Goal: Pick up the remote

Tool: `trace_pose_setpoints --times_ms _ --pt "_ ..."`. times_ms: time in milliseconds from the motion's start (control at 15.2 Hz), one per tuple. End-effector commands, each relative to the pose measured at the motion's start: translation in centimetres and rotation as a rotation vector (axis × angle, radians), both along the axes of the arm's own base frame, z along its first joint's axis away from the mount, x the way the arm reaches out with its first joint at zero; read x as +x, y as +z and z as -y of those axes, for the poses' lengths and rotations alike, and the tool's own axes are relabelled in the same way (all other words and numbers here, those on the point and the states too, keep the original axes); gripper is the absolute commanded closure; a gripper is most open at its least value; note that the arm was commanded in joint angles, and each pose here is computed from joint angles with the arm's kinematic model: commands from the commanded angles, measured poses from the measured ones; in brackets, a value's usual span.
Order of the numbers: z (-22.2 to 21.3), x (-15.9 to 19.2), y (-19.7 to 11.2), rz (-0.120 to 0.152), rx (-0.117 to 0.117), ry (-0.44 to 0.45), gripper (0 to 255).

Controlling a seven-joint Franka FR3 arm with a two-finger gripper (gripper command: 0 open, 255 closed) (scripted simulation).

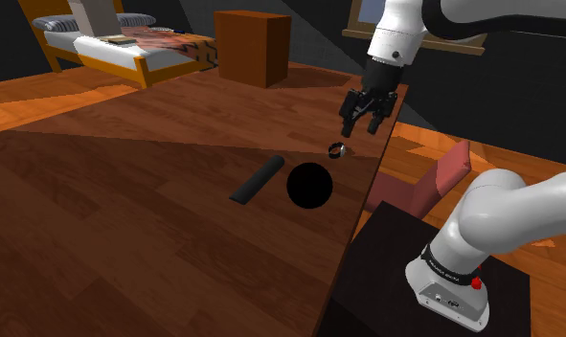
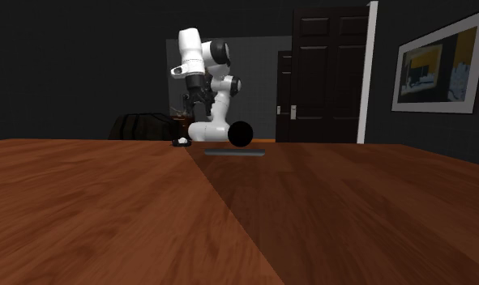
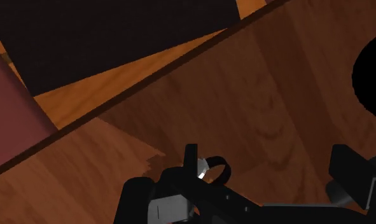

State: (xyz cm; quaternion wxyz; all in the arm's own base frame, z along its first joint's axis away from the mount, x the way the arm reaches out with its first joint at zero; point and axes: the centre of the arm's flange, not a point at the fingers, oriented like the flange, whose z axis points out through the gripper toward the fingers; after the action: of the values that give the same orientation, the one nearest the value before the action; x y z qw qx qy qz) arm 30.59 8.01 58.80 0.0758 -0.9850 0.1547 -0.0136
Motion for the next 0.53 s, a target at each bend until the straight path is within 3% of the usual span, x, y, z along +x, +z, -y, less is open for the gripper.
trace_pose_setpoints --times_ms 0,462 --pt "-2.5 0.4 -0.5 -0.027 0.011 -0.113 0" --pt "-10.5 4.3 -2.5 -0.116 0.043 -0.476 0"
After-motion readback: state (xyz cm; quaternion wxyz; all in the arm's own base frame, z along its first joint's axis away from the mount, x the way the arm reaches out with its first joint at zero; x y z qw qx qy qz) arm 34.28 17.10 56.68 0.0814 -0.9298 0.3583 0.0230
